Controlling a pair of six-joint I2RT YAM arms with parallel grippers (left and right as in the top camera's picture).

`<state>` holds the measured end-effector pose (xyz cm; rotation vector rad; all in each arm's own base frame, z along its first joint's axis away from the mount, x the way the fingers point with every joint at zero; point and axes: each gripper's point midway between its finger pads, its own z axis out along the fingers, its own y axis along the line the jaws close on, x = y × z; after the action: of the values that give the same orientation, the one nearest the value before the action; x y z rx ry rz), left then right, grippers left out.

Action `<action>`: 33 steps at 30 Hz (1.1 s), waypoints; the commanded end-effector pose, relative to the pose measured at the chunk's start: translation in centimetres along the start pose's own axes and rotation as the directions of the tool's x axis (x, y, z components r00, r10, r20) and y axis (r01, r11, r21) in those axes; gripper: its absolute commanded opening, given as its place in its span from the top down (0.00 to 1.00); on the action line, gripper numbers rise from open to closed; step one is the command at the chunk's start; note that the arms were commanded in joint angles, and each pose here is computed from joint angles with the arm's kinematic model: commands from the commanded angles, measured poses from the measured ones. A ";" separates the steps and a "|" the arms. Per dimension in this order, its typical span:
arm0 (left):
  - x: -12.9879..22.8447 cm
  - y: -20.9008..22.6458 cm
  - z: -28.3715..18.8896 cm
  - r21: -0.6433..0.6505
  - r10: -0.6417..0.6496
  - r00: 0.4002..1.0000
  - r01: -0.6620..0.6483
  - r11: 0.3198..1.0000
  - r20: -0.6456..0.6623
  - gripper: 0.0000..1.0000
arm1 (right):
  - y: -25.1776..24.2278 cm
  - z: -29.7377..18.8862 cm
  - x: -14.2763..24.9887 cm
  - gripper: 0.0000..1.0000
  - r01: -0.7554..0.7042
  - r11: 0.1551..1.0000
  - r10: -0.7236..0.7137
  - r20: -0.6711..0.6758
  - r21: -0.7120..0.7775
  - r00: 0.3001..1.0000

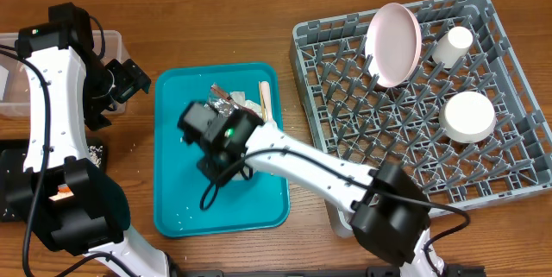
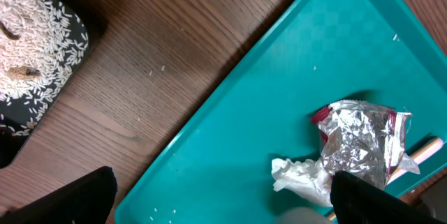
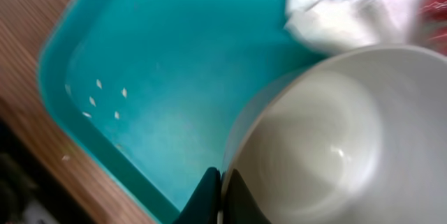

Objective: Sort waste into correct bins and load items into the dishwasher rack
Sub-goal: 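Lift the grey bowl and carry it right to the rack's back-right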

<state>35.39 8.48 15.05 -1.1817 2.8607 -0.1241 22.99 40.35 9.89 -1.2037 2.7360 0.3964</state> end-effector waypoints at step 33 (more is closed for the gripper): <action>-0.6 0.0 -0.9 -0.008 0.026 0.999 -0.025 1.000 0.040 0.00 | -35.7 -38.7 11.7 0.96 -0.530 0.637 0.757 0.586 -0.560 0.291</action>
<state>35.34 8.67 15.03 -1.1780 2.8613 -0.1064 41.12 -1.90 36.71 0.3097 2.2294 0.9942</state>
